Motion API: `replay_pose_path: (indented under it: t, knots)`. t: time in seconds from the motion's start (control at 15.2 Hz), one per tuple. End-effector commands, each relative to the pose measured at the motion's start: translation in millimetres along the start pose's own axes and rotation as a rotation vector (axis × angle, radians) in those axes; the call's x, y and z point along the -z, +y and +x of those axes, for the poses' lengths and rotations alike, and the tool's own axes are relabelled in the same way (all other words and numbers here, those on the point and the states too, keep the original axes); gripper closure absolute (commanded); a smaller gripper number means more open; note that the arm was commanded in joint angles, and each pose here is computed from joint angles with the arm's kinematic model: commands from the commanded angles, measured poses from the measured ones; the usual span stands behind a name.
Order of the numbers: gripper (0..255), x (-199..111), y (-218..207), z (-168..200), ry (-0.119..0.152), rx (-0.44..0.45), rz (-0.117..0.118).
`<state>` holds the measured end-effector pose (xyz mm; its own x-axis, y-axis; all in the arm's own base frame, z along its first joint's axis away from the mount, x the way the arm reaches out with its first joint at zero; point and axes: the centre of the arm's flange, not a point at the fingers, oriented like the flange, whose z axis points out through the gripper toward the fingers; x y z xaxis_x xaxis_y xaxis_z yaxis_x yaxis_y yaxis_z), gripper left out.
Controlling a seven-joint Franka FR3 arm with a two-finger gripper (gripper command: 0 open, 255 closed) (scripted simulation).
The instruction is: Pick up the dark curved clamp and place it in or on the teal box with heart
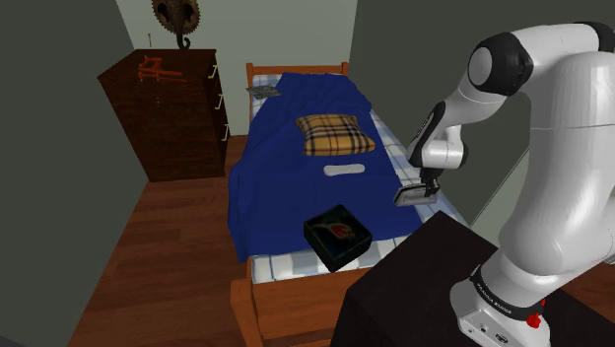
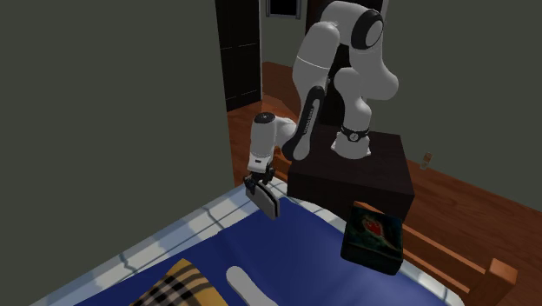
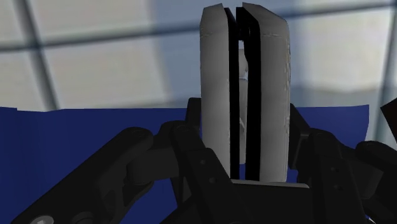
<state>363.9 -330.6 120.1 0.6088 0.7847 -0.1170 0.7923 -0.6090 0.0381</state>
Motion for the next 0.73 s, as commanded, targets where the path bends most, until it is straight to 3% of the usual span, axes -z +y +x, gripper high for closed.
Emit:
replay_pose_path:
  t: [0.0, 0.66]
  knots:
    - [255, 9.5, 0.2, -1.8, 0.0, 0.0, 0.0]
    - [255, 61.9, 2.2, -8.0, 0.0, 0.0, 0.0]
